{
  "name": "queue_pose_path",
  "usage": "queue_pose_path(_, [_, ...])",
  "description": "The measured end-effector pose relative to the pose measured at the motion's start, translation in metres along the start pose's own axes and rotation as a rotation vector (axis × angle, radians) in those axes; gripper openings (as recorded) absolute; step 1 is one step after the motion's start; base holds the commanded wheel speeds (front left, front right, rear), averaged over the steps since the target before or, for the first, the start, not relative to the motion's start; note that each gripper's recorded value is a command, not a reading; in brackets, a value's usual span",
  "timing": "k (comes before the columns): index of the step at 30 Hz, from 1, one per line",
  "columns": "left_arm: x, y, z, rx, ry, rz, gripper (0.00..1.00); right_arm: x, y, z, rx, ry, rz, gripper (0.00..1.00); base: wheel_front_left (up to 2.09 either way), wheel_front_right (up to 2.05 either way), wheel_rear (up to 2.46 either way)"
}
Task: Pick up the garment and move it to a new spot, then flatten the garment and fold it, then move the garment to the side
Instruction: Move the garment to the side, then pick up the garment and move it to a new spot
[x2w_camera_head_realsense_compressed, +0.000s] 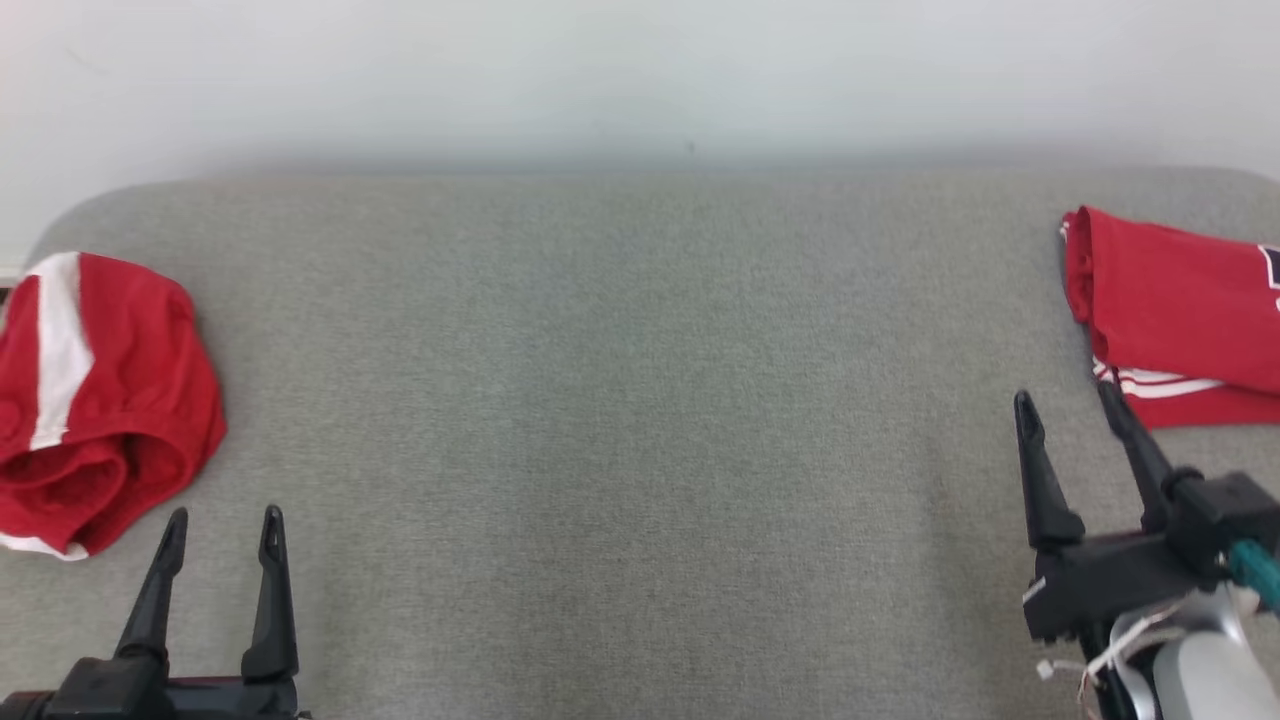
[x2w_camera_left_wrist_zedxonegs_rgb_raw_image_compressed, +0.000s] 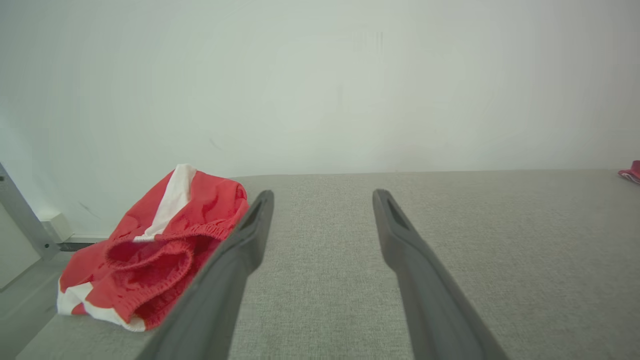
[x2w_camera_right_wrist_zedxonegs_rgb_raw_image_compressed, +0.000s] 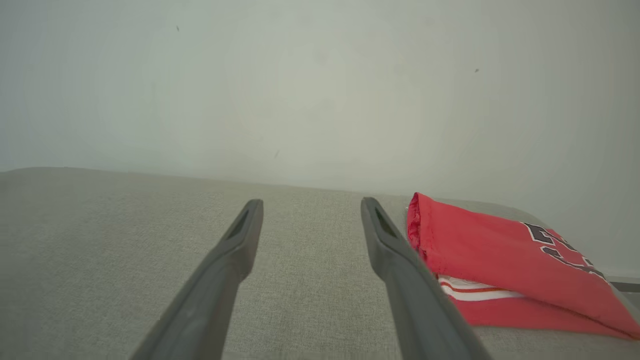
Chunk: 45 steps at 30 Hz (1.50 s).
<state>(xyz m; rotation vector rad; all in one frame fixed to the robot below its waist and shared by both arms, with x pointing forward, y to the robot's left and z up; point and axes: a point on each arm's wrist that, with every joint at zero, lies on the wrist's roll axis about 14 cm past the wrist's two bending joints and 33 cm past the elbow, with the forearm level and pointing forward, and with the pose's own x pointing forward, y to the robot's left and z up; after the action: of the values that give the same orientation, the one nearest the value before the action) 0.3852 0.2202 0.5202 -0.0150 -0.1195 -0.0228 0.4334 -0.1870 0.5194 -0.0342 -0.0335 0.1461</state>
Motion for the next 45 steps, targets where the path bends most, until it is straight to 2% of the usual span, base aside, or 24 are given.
queue_pose_path(17, [-0.033,0.012,0.008,0.0,-0.011,0.046,1.0,-0.063,0.032,-0.012,0.107,0.012,-0.015,1.0,0.0,0.0,0.0])
queue_pose_path(45, [-0.041,0.007,-0.004,0.014,0.032,0.021,1.0,-0.075,0.031,-0.013,0.126,0.013,-0.031,1.0,0.0,0.0,0.0])
